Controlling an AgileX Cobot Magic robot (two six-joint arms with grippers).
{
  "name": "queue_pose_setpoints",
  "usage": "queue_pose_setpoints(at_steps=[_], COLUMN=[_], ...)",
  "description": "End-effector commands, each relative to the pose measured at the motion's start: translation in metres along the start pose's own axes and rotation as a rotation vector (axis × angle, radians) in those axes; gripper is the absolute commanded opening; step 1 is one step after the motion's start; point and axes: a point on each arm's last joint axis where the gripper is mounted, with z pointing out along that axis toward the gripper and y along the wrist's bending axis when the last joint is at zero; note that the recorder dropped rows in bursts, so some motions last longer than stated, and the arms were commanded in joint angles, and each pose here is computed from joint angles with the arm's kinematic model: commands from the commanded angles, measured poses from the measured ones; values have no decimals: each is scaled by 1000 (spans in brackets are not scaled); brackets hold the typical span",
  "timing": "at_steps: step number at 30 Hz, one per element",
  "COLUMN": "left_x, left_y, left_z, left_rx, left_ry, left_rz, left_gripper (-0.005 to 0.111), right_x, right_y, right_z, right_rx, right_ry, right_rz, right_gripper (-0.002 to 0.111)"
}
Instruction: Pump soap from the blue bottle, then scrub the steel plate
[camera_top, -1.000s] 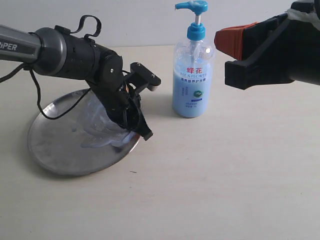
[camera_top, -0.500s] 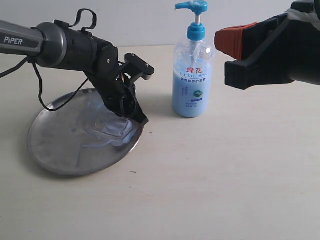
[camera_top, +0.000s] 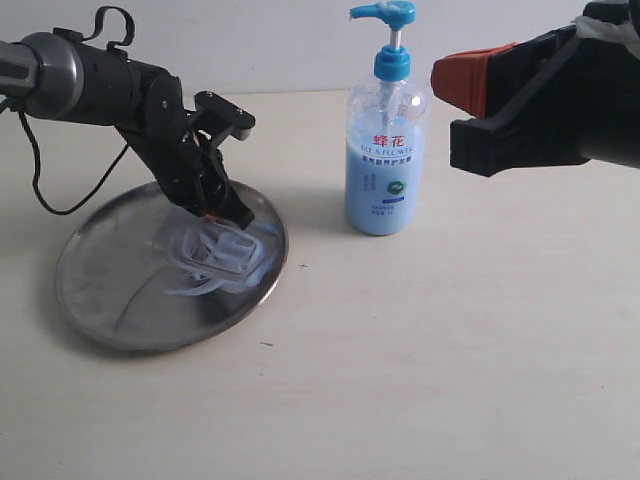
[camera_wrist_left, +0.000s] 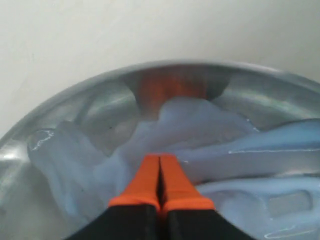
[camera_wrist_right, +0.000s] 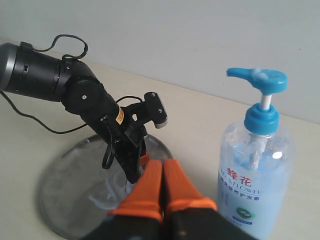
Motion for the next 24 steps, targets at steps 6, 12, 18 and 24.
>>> queue_pose_setpoints(at_steps=[6, 12, 18, 24], left_x=[22, 40, 35, 26], left_y=[27, 7, -23, -63], left_z=[13, 15, 7, 6], left_rx=[-8, 24, 37, 62], left_ry=[92, 167, 130, 122], left_rz=[-54, -11, 58, 158], left_gripper=[0, 0, 0, 0], right_x=[0, -1, -1, -1], right_y=[-1, -3, -3, -3], right_z=[-1, -1, -1, -1], right_rx=[12, 31, 29, 29], right_ry=[-5, -11, -11, -11], right_rz=[-4, -4, -4, -4], right_gripper=[0, 0, 0, 0])
